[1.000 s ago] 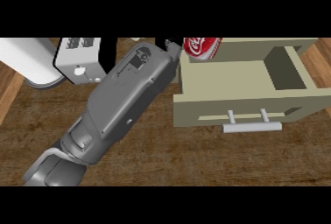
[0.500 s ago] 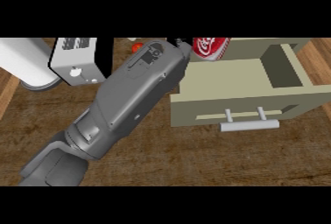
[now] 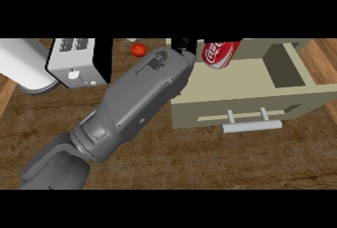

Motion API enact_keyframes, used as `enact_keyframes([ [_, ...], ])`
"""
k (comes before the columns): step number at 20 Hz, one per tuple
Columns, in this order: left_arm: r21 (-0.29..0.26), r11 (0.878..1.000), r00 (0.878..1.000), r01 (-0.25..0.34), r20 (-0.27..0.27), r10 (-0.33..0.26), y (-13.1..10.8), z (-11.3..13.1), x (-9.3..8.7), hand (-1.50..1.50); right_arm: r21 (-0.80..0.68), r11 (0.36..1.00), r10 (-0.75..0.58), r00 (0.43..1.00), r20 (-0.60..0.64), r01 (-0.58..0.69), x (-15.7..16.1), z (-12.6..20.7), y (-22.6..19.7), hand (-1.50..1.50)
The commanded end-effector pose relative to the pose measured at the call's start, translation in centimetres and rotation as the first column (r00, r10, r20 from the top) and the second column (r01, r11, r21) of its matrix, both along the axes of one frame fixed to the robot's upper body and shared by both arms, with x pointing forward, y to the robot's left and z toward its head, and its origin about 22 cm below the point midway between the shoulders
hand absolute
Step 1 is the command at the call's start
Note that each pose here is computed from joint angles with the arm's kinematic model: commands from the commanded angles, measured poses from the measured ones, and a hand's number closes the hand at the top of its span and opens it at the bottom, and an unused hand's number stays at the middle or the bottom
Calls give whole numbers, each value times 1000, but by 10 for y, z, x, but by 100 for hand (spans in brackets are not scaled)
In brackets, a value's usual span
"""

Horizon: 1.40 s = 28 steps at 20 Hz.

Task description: Pick up the can, place it into the drawer and close the drawer

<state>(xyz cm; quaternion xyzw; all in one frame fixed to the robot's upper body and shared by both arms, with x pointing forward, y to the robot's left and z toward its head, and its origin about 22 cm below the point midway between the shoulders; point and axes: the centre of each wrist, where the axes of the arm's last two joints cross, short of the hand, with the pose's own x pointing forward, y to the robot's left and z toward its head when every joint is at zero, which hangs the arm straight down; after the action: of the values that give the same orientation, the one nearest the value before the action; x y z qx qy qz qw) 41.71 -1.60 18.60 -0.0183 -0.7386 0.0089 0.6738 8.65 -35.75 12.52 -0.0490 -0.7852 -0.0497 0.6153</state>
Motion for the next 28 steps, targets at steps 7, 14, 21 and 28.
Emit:
enact_keyframes([
  [7, 26, 997, 997, -70, -22, 70, 6, -22, 2, -150, -15, 1000, 1, 1000, -12, -1, 6, 0, -11, -150],
  [14, 22, 993, 993, -116, -10, 116, -7, -9, -3, -150, 3, 1000, 16, 1000, 12, -16, 11, 10, 2, -150],
  [21, -20, 994, 995, -104, 1, 104, 1, -18, 1, -150, -270, 963, 27, 992, 123, 8, -1, 41, 12, -150],
  [28, -58, 996, 996, -70, 46, 73, 1, -18, 0, -150, -442, 897, 109, 974, 197, -11, 25, 50, 22, -150],
])
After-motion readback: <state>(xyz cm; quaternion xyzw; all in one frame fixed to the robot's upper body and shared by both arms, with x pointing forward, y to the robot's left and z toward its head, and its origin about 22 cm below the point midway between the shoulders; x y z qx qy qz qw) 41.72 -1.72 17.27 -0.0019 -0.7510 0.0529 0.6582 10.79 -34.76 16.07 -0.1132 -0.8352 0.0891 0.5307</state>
